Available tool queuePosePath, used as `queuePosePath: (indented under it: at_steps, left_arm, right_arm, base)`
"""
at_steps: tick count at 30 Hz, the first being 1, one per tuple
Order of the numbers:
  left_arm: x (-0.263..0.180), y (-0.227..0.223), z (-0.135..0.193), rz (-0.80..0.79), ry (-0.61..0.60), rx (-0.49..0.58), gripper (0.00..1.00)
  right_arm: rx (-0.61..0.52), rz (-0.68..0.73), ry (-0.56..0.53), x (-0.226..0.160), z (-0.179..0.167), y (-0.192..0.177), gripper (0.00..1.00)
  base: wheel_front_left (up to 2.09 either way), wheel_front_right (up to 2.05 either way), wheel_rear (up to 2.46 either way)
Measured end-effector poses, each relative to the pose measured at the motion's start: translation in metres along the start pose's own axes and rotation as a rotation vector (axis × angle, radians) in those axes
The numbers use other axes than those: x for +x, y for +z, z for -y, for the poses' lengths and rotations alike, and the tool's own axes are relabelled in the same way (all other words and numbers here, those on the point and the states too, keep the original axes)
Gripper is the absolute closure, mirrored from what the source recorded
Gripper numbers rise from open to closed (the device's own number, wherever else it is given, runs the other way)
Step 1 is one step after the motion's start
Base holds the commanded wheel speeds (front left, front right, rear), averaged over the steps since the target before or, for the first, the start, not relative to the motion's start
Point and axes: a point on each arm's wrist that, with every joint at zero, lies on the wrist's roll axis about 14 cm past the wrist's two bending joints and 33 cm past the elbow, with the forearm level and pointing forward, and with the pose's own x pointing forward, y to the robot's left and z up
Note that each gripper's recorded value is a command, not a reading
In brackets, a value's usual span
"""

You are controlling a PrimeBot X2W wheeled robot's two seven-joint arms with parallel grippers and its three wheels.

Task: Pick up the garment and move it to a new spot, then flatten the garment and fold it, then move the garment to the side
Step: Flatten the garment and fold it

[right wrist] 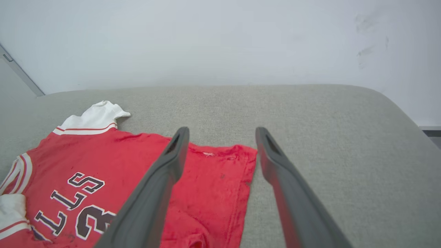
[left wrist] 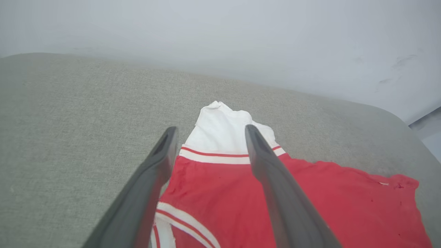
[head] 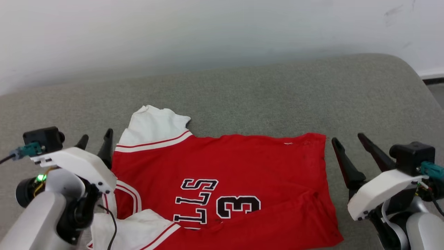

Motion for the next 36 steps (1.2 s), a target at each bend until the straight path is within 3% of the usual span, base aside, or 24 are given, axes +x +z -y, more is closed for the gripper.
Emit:
queuePosePath:
  at_steps: [5, 10, 17, 22, 28, 29, 31, 36]
  left_arm:
    - [0.043, 0.016, 0.008, -0.007, -0.04, 0.037, 0.0]
    - [0.094, 0.01, 0.01, -0.138, -0.084, 0.079, 0.0]
    - [0.15, -0.042, 0.012, -0.482, -0.138, 0.148, 0.0]
    - [0.167, -0.092, -0.001, -0.739, -0.098, 0.196, 0.0]
    - [0.18, -0.115, -0.011, -0.879, -0.052, 0.239, 0.0]
    - [0.179, -0.119, -0.011, -0.898, -0.05, 0.234, 0.46]
    - [0.18, -0.121, -0.01, -0.905, -0.048, 0.22, 1.0]
    - [0.182, -0.118, -0.011, -0.838, -0.042, 0.194, 1.0]
  right_arm:
    - [-0.018, 0.108, -0.014, 0.017, 0.001, 0.022, 0.0]
    - [-0.02, 0.159, -0.04, 0.037, 0.009, 0.032, 0.0]
    - [-0.009, 0.098, -0.098, 0.054, 0.027, 0.004, 0.0]
    - [0.011, 0.026, -0.144, 0.055, 0.042, -0.025, 0.0]
    - [0.033, -0.032, -0.183, 0.052, 0.053, -0.047, 0.0]
    - [0.041, -0.038, -0.186, 0.052, 0.054, -0.049, 0.0]
    - [0.05, -0.046, -0.19, 0.052, 0.055, -0.052, 0.0]
    - [0.089, -0.069, -0.19, 0.057, 0.057, -0.055, 0.0]
  base:
    - [0.0, 0.0, 0.0]
    - [0.0, 0.0, 0.0]
    - [0.0, 0.0, 0.0]
    - [0.0, 0.0, 0.0]
    - [0.0, 0.0, 0.0]
    - [0.0, 0.0, 0.0]
    - [0.0, 0.0, 0.0]
    - [0.0, 0.0, 0.0]
